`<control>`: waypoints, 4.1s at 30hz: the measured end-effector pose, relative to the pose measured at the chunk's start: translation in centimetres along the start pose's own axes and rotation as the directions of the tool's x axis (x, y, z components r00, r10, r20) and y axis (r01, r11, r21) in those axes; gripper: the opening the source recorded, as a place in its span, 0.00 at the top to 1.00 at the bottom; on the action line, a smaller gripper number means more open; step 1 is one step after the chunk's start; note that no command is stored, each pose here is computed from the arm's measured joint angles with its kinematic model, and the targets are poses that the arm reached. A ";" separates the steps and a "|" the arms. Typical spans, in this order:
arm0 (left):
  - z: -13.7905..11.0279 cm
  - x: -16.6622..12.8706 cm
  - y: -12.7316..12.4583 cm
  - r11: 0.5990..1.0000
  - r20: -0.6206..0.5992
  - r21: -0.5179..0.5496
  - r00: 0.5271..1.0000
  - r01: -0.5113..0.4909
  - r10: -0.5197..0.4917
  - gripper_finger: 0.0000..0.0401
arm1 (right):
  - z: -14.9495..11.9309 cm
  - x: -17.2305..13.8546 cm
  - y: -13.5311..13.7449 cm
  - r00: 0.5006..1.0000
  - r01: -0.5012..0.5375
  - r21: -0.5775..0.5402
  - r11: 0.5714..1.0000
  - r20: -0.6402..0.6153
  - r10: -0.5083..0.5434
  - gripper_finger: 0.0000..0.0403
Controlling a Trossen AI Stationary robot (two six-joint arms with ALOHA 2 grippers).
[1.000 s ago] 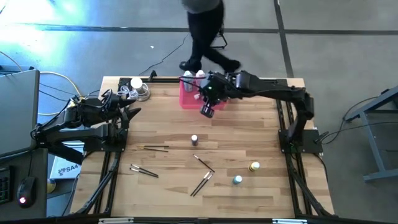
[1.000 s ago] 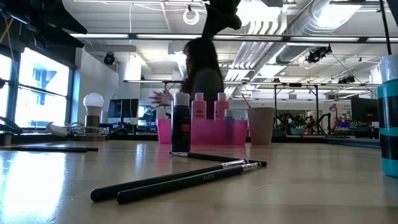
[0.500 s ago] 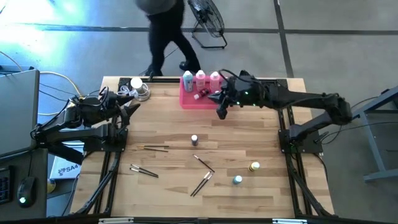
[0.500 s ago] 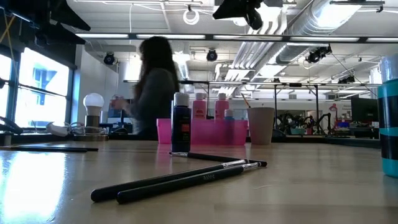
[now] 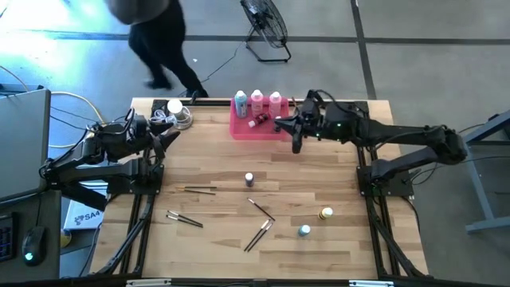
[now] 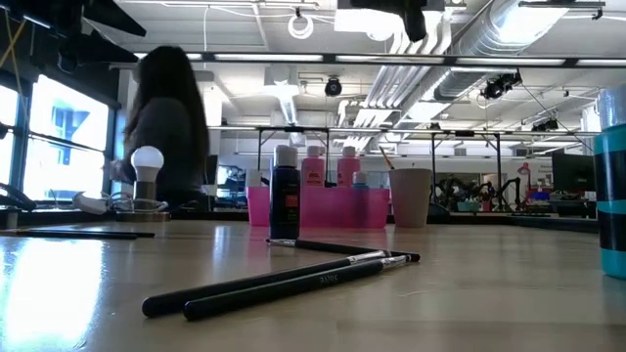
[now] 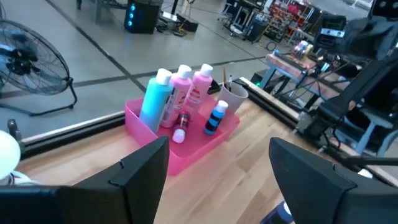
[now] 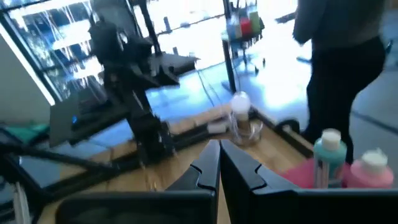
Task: Pick & Place Paint Supplies
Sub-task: Put the small pink paint bottle into the pink bin
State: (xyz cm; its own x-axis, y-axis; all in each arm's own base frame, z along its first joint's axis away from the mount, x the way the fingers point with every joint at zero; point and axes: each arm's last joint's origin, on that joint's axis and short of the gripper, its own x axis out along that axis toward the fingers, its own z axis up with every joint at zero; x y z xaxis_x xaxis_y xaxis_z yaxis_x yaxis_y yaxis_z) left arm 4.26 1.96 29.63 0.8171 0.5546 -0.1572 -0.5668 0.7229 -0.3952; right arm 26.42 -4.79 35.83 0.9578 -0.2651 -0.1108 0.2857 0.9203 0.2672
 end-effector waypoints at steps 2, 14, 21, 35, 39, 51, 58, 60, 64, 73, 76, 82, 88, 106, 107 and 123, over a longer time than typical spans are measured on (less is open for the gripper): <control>0.1 0.0 0.0 1.000 0.008 -0.004 1.000 0.004 -0.004 0.32 | 0.1 -0.7 -0.3 1.000 -0.002 -0.009 1.000 0.029 0.002 0.99; -0.1 2.6 -1.2 0.995 -0.069 0.096 0.997 -0.037 0.044 0.32 | -2.6 -3.1 -2.2 0.960 -0.069 0.066 0.995 0.275 0.048 0.99; -0.3 6.5 -2.9 0.973 -0.086 0.218 0.992 -0.073 0.094 0.32 | -5.2 -2.8 -3.1 0.988 0.040 0.136 0.990 0.146 -0.060 0.99; -0.5 12.7 -5.8 0.984 -0.050 0.168 0.997 -0.057 0.066 0.32 | -3.9 -4.5 -4.2 0.988 0.005 0.069 0.998 0.156 -0.015 0.99; -1.1 13.8 -6.1 0.988 -0.099 0.140 0.992 -0.061 0.075 0.32 | -3.4 -5.7 -4.8 0.990 -0.007 0.064 0.998 0.142 -0.002 0.99; -2.0 17.4 -5.0 0.992 -0.131 -0.010 0.984 -0.125 0.122 0.32 | -4.3 -6.3 -6.5 0.999 0.034 0.020 0.999 0.001 -0.034 0.99; -1.7 19.0 -3.6 0.986 -0.133 -0.109 0.985 -0.124 0.109 0.32 | -4.1 -6.5 -7.3 1.000 0.019 -0.013 1.000 -0.006 -0.020 0.99; -1.7 19.2 -3.3 0.986 -0.138 -0.117 0.985 -0.118 0.102 0.32 | -4.0 -6.6 -7.6 0.999 0.035 -0.011 0.999 -0.001 -0.035 0.99; -1.4 19.4 -2.8 0.987 -0.138 -0.116 0.986 -0.109 0.093 0.32 | -3.9 -6.7 -8.2 0.998 0.061 -0.007 0.998 0.006 -0.061 0.99; -0.5 20.1 -1.4 0.997 -0.127 -0.062 0.992 -0.035 0.027 0.32 | -3.3 -6.9 -8.9 0.992 0.109 0.030 0.994 0.057 -0.111 0.99; -0.2 20.9 -0.9 0.999 -0.173 -0.042 0.985 -0.017 0.010 0.32 | -3.2 -6.9 -9.0 0.987 0.136 0.061 0.989 0.074 -0.140 0.99; 1.3 24.2 -1.7 0.999 -0.251 0.032 0.968 -0.001 0.009 0.32 | -3.2 -6.9 -9.0 0.987 0.135 0.067 0.989 0.073 -0.140 0.99; 3.2 27.4 -2.5 0.985 -0.402 0.118 0.901 -0.129 0.166 0.32 | -3.3 -6.9 -8.9 0.992 0.103 0.066 0.993 0.061 -0.107 0.99; 2.6 31.4 -7.8 0.917 -0.447 0.292 0.809 -0.271 0.381 0.32 | -3.9 -6.9 -9.0 0.995 0.098 0.056 0.994 -0.009 -0.098 0.99; 2.3 31.7 -7.8 0.920 -0.457 0.283 0.805 -0.272 0.379 0.32 | -3.9 -6.9 -9.0 0.995 0.099 0.055 0.994 -0.009 -0.098 0.99; 0.5 33.1 -7.2 0.917 -0.492 0.263 0.775 -0.301 0.396 0.32 | -4.1 -6.9 -9.0 0.994 0.103 0.051 0.993 -0.026 -0.102 0.99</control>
State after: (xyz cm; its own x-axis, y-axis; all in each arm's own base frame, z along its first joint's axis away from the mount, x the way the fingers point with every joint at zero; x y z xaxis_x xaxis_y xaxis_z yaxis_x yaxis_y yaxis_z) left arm 35.36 15.32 27.70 0.4611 0.5132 -0.7239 -0.7932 0.6040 -0.0770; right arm 17.14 -10.06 30.28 0.9225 -0.3502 -0.1627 0.3845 0.8720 0.3030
